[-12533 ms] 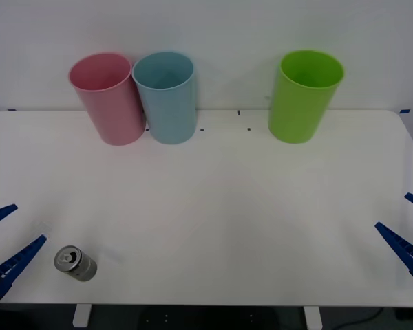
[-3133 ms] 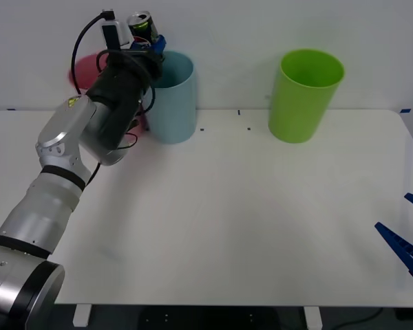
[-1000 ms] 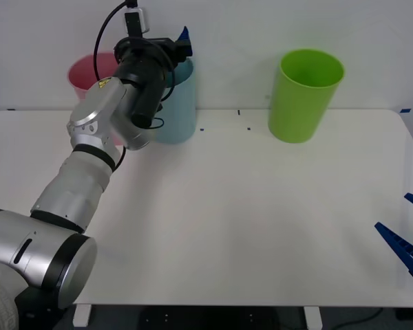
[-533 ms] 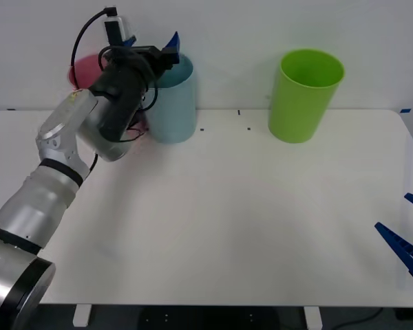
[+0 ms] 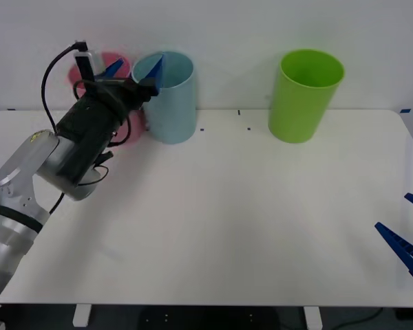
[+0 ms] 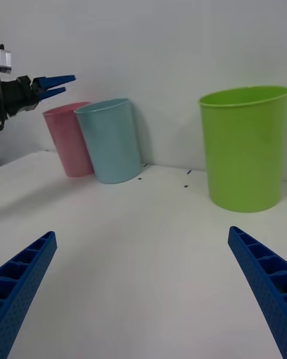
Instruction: Grasp the object on the table and drop it into the matching bin: aluminum can to the light blue bin, PET bottle to the pink bin.
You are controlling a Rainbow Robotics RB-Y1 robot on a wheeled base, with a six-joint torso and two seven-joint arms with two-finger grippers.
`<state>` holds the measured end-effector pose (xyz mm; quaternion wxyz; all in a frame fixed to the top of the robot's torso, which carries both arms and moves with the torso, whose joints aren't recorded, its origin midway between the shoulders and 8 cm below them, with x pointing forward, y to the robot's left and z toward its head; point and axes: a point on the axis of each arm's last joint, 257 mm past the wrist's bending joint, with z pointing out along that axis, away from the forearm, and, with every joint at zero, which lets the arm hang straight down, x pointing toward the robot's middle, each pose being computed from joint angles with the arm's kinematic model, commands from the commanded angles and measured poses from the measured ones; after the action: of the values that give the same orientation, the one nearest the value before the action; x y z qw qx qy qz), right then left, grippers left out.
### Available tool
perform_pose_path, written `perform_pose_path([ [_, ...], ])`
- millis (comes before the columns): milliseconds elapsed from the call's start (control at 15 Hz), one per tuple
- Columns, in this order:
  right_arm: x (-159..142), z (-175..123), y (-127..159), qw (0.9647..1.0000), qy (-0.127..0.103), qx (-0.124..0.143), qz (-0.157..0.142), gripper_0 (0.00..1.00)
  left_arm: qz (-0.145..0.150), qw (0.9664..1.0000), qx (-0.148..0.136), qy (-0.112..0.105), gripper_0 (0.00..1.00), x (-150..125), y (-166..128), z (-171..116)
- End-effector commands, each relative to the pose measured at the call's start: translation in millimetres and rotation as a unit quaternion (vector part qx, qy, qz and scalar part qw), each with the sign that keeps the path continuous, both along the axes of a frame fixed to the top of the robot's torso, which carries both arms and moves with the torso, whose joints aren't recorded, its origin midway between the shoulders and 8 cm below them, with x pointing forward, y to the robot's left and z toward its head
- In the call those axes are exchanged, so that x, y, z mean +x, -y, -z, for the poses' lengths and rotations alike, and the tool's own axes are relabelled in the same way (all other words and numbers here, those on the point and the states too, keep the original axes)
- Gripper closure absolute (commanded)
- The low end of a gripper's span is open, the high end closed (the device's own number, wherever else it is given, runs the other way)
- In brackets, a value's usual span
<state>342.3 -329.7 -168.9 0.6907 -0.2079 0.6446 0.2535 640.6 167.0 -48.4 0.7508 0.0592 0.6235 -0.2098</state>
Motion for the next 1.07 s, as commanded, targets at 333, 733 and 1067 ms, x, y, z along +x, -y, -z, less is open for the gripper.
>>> perform_pose_path([
  [333,0.0,0.0,0.0,1.0000,0.000,0.000,0.000,0.00,0.036,0.9980,0.043,0.030,0.00,-69.0,-38.7,32.3],
  [733,0.0,0.0,0.0,1.0000,0.000,0.000,0.000,0.00,0.049,0.9942,0.082,0.049,0.00,-125.8,-76.4,51.3],
  [1067,0.0,0.0,0.0,1.0000,0.000,0.000,0.000,0.00,0.064,0.9928,0.087,0.053,0.00,-174.1,-107.6,43.0],
])
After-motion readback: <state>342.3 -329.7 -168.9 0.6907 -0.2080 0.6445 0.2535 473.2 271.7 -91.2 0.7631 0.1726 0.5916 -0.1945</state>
